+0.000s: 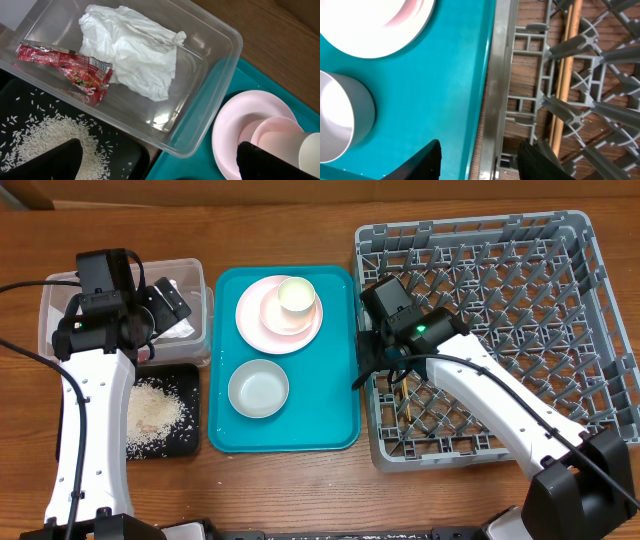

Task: Sort waste into correct bins and load items into the dishwasher
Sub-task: 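Raise the right gripper out of the rack toward the teal tray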

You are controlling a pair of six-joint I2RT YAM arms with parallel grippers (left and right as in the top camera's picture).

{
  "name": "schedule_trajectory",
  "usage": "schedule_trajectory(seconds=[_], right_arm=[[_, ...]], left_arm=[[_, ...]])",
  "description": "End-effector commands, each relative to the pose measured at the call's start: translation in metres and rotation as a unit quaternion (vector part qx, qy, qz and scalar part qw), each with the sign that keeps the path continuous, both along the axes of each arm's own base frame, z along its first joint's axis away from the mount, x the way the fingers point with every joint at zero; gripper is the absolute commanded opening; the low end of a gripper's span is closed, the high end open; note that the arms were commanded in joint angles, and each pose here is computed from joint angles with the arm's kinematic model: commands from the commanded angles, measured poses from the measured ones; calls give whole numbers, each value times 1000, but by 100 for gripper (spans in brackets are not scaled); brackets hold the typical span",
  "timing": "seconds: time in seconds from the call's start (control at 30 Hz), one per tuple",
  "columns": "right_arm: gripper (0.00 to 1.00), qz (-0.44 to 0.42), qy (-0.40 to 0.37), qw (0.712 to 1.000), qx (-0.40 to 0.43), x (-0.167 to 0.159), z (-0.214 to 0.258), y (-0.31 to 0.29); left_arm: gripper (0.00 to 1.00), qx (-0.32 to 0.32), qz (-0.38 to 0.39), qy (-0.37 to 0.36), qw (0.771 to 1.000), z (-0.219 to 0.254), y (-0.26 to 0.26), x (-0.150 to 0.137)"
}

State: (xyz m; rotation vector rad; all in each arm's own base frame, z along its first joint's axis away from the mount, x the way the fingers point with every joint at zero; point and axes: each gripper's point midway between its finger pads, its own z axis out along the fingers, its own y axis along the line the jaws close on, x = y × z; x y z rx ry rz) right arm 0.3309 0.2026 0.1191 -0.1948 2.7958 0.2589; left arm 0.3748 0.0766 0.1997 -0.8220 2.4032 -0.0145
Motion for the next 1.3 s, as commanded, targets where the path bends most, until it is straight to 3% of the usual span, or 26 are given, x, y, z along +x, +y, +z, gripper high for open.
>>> schedule_trajectory(seconds=[0.0,0.27,0.83,1.27], right_arm=[[50,0,-16,1000,15,6,11,5],[49,0,8,1000,1,9,-13,7],[16,-38,19,999,11,11,-19,8],[11,-70,18,997,27,15,-17,10]], left_arm=[[100,0,4,-13,1000,10,1,4],[100,0,4,-13,1000,10,1,4],[100,0,4,-13,1000,10,1,4],[100,0,4,-13,1000,10,1,4]])
